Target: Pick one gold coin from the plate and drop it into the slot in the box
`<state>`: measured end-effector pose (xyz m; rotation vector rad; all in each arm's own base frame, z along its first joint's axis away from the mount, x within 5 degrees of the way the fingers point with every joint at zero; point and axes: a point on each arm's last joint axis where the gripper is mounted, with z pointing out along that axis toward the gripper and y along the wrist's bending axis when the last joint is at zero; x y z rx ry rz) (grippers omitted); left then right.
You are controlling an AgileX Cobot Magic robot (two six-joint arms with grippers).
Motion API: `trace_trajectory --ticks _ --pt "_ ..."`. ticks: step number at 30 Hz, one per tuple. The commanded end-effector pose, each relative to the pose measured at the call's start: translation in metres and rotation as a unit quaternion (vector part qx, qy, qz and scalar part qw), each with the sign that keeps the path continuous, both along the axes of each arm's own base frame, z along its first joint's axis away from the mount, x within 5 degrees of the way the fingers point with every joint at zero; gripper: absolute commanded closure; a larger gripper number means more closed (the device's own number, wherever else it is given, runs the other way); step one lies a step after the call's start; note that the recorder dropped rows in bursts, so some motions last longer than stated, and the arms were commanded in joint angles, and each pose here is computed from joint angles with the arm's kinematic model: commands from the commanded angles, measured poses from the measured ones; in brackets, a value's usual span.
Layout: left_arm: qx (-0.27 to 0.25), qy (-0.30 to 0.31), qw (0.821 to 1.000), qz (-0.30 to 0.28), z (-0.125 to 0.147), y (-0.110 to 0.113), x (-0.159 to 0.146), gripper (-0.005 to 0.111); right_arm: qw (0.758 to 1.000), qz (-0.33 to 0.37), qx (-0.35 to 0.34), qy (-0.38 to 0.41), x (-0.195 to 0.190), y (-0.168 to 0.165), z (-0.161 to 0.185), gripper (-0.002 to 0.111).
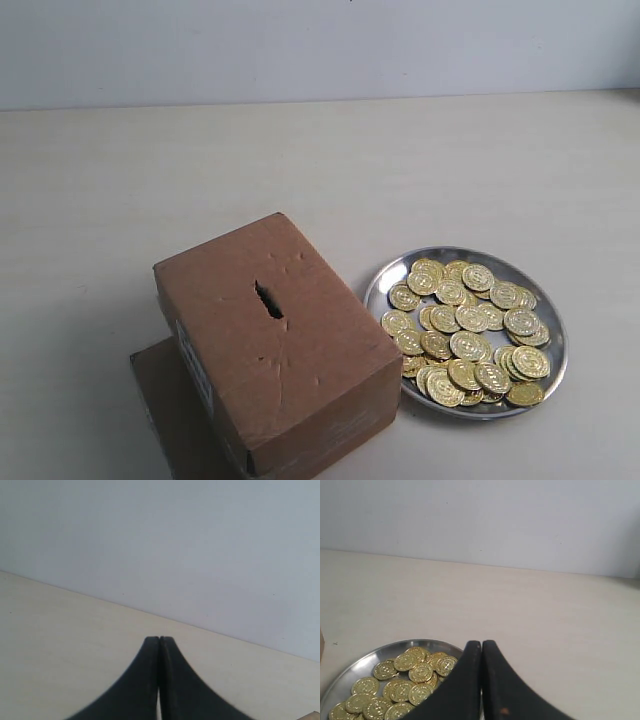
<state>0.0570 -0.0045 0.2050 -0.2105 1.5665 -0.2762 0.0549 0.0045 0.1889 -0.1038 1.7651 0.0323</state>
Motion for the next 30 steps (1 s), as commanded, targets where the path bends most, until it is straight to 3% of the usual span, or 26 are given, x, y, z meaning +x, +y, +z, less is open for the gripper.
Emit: trace_trajectory --ticks 1,26,30 --pt "-0.001 -0.007 1.000 0.003 0.0012 0.0005 -0.0006 0.107 1.000 -0.003 -0.005 -0.004 -0.0002 -0.0004 -0.0007 0.108" --pt "0.000 -0.003 1.000 -0.003 0.0006 -0.0004 -0.0006 0.107 1.000 -0.003 -0.005 0.000 -0.0003 -0.0004 -0.0015 0.108" --pt "0.071 0.008 0.996 -0.045 -0.0027 -0.0051 -0.0013 0.107 1.000 -0.003 -0.005 0.000 -0.0003 -0.0004 -0.0015 0.108"
